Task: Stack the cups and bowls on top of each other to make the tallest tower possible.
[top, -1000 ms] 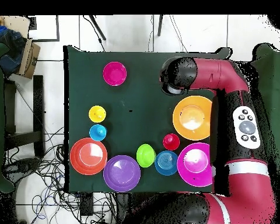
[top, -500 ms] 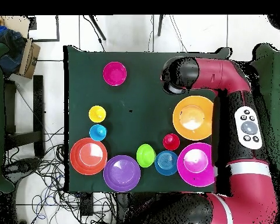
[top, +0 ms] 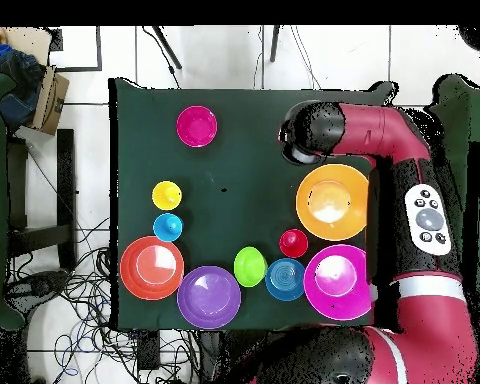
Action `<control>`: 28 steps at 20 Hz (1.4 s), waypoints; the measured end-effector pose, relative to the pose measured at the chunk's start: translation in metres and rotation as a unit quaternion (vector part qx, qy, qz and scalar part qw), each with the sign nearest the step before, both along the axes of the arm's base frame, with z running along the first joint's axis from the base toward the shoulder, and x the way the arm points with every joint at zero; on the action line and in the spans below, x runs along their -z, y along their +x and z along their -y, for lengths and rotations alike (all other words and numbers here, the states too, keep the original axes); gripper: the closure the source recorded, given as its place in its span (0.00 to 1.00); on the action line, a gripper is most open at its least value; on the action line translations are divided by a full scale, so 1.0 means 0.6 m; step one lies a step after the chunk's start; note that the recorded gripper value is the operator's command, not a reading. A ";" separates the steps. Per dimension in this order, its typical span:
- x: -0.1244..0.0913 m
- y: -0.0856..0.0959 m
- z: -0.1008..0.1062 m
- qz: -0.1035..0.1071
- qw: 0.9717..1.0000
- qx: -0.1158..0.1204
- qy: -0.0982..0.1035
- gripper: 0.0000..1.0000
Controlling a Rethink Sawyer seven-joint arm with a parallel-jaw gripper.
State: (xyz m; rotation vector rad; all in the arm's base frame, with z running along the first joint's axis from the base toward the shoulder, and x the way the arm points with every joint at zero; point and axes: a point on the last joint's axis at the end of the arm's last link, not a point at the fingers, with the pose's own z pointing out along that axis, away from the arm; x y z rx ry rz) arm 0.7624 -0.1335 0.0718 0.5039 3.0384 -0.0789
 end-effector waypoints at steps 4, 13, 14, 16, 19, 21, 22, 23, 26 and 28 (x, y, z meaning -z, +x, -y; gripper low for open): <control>0.007 -0.003 -0.003 -0.001 1.000 -0.001 0.003 0.00; 0.015 -0.025 -0.017 -0.004 1.000 -0.008 0.011 0.00; 0.016 -0.027 -0.017 -0.006 1.000 -0.008 0.012 0.00; 0.017 -0.028 -0.017 -0.007 1.000 -0.008 0.013 0.00; 0.017 -0.028 -0.017 -0.006 1.000 -0.008 0.014 0.00; 0.017 -0.028 -0.017 -0.006 1.000 -0.008 0.015 0.00; 0.016 -0.027 -0.017 -0.006 1.000 -0.008 0.015 0.00; 0.016 -0.027 -0.017 -0.005 1.000 -0.008 0.016 0.00; 0.016 -0.026 -0.017 -0.005 1.000 -0.007 0.016 0.00; 0.016 -0.027 -0.016 -0.005 1.000 -0.007 0.018 0.00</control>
